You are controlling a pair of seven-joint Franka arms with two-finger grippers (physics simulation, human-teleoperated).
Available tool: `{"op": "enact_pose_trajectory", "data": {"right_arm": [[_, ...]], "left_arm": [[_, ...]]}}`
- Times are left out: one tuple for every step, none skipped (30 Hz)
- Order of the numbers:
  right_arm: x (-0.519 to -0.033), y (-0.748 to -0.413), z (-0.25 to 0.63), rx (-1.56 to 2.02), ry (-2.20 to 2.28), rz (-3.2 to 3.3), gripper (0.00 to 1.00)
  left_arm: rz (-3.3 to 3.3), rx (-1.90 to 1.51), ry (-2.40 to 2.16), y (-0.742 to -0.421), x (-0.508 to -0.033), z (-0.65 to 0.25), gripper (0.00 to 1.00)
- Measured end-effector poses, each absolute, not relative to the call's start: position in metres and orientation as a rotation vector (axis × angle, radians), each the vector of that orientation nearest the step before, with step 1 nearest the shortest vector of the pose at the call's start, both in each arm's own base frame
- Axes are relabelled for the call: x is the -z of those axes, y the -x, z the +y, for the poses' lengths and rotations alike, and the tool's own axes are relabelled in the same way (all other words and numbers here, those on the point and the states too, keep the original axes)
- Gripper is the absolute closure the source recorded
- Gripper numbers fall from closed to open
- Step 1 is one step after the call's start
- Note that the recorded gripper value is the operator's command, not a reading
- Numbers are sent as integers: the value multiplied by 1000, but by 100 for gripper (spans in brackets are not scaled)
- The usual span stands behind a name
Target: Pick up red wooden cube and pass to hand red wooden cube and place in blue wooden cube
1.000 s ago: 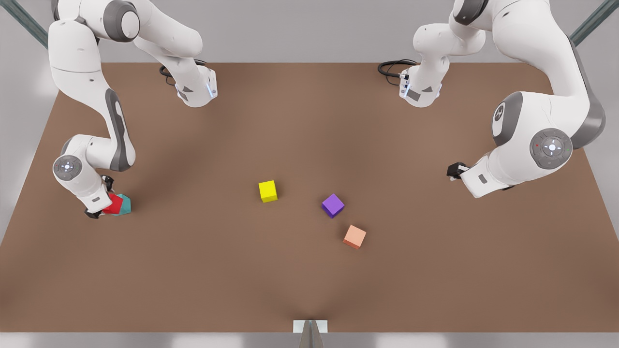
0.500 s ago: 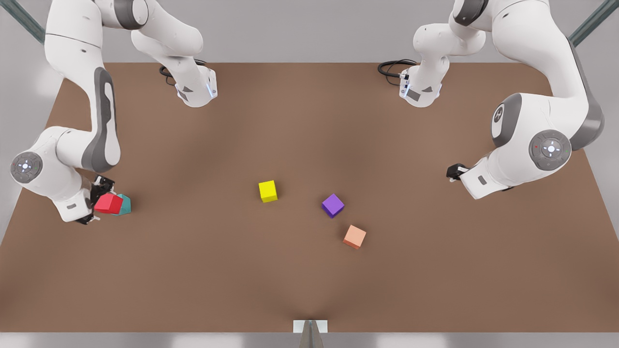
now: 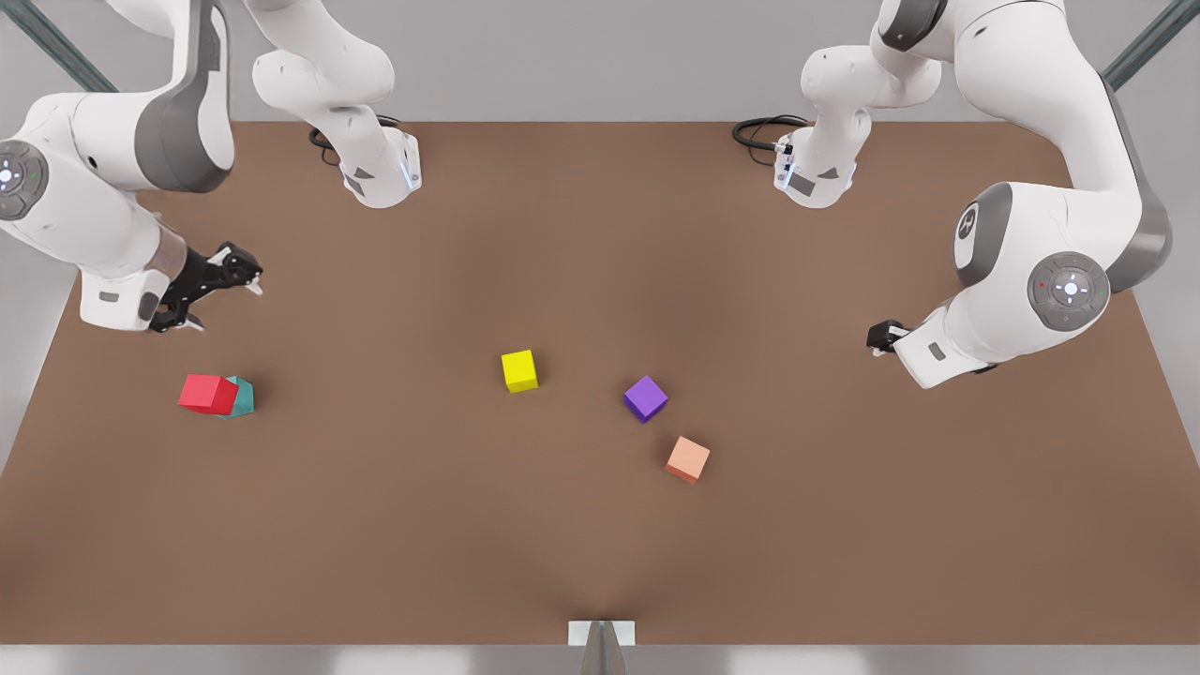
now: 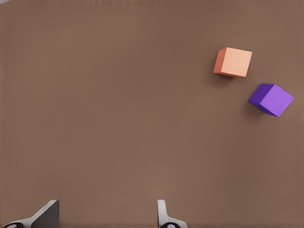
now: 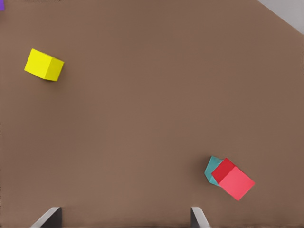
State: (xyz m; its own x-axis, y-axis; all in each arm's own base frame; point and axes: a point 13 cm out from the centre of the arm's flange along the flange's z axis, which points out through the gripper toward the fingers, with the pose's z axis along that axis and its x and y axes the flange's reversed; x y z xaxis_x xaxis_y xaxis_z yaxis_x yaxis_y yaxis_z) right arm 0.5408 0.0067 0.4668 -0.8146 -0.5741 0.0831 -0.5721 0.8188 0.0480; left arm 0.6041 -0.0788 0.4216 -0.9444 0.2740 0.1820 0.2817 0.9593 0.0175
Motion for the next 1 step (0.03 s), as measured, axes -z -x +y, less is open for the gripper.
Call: {"op": "enact_pose_trajectory", "data": {"right_arm": [[-468, -539, 4, 31, -864, -2919, 0]], "left_arm": [[-2931, 62, 420, -604, -422, -80, 0]]}}
